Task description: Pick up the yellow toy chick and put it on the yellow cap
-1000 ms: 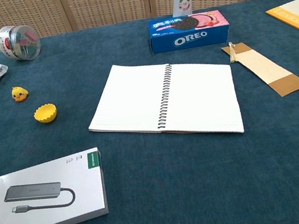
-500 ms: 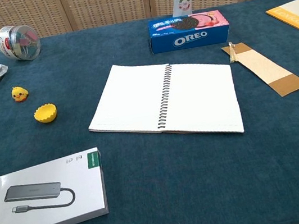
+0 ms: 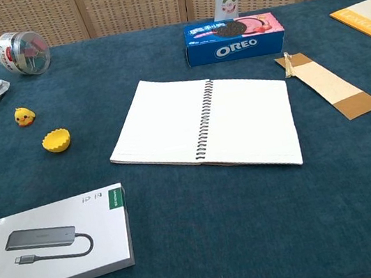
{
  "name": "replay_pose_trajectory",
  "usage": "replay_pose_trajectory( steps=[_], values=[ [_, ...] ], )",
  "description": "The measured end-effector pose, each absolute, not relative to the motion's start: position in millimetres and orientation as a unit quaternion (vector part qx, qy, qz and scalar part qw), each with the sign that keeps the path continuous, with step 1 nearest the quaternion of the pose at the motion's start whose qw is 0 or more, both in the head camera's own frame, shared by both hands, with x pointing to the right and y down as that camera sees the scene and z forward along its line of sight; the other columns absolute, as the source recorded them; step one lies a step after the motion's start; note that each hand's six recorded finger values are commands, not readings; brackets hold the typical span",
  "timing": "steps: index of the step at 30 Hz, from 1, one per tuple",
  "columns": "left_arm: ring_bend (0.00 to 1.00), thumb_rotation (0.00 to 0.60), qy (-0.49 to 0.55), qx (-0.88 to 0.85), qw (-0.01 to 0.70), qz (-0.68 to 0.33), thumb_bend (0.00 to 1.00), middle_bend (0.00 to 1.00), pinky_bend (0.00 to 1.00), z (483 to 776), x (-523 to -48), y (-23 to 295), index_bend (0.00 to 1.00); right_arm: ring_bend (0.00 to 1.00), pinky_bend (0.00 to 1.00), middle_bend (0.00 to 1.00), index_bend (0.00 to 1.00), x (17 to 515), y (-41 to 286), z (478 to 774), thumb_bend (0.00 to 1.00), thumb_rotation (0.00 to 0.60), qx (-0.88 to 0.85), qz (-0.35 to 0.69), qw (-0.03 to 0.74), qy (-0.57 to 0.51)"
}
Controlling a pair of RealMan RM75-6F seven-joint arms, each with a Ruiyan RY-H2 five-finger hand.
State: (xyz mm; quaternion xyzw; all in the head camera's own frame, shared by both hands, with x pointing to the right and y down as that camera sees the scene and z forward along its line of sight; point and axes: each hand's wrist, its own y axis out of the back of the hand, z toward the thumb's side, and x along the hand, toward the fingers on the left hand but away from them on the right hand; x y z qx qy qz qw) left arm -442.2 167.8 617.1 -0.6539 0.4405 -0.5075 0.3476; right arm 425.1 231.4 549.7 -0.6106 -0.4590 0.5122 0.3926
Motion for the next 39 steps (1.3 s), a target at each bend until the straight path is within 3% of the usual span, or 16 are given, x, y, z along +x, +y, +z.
replay_pose_trajectory(
  steps=[15,25,35,39],
  values=[
    [0.0,0.6,0.406,-0.671,0.288,-0.55,0.33,0.0,0.0,645.6,-434.1,84.9,0.15,0.0,0.0,0.0,0.0,424.6,231.1,550.2,0.0,0.6,-0.611,0.512,0.393,-0.459],
    [0.0,0.6,0.388,-0.688,0.239,-0.565,0.44,0.0,0.0,667.2,-422.9,69.5,0.19,0.0,0.0,0.0,0.0,425.2,230.8,549.6,0.0,0.6,-0.611,0.51,0.393,-0.461],
    [0.0,0.6,0.366,-0.682,0.247,-0.583,0.47,0.0,0.0,677.0,-415.8,62.6,0.26,0.0,0.0,0.0,0.0,426.1,230.6,548.3,0.0,0.6,-0.611,0.507,0.392,-0.464],
    [0.0,0.6,0.359,-0.677,0.255,-0.59,0.57,0.0,0.0,680.0,-412.3,60.0,0.28,0.0,0.0,0.0,0.0,426.0,230.5,548.1,0.0,0.6,-0.612,0.506,0.392,-0.465]
  ],
)
